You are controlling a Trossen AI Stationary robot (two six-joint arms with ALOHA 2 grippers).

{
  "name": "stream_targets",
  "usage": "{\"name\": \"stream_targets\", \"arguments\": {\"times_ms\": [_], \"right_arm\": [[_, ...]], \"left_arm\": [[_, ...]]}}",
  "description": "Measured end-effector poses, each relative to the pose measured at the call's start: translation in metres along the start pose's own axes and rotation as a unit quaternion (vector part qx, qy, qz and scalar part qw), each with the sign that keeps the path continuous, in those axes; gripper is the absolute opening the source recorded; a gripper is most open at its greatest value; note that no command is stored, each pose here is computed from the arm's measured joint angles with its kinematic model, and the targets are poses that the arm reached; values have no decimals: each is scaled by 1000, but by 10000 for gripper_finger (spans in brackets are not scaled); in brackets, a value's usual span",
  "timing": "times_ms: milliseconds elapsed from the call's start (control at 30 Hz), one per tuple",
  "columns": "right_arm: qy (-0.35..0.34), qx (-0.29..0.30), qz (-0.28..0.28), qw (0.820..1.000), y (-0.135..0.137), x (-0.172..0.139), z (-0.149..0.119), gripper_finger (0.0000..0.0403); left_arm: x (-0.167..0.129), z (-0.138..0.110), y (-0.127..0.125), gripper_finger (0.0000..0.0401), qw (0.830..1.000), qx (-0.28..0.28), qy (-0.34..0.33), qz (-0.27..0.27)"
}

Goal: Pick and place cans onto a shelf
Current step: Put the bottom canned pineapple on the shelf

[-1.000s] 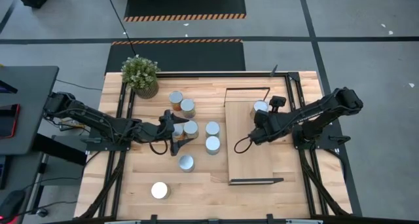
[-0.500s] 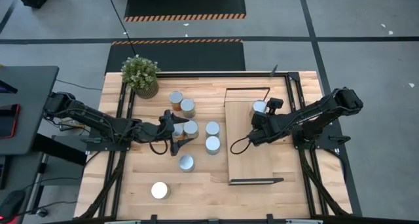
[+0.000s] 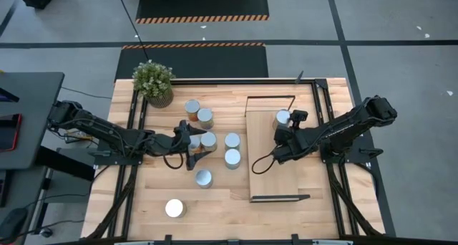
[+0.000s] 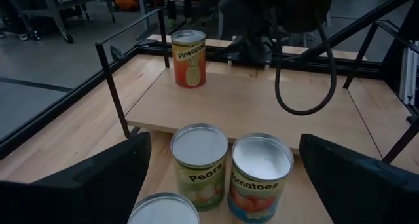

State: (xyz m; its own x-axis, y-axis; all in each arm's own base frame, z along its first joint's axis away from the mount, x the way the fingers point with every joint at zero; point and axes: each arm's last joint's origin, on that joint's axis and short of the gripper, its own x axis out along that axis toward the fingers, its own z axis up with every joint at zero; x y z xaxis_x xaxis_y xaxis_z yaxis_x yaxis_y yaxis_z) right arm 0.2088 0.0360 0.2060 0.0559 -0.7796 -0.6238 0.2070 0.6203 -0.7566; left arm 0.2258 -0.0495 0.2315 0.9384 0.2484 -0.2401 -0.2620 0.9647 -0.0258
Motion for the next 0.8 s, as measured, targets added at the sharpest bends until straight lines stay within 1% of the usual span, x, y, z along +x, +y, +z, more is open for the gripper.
{"name": "stream_targets", "arguments": {"times_ms": [133,333,800], "right_arm": [[1,-4,-6,1000,-1,0,-1,366],[-17,6,-29,999,-3,3,4,366],[-52,27,-35,998,-6,14,22,366]], "left_arm": [[0,0,0,396,1000,-1,0,0],[0,0,0,396,1000,-1,0,-1],[0,0,0,396,1000,-1,0,0]]}}
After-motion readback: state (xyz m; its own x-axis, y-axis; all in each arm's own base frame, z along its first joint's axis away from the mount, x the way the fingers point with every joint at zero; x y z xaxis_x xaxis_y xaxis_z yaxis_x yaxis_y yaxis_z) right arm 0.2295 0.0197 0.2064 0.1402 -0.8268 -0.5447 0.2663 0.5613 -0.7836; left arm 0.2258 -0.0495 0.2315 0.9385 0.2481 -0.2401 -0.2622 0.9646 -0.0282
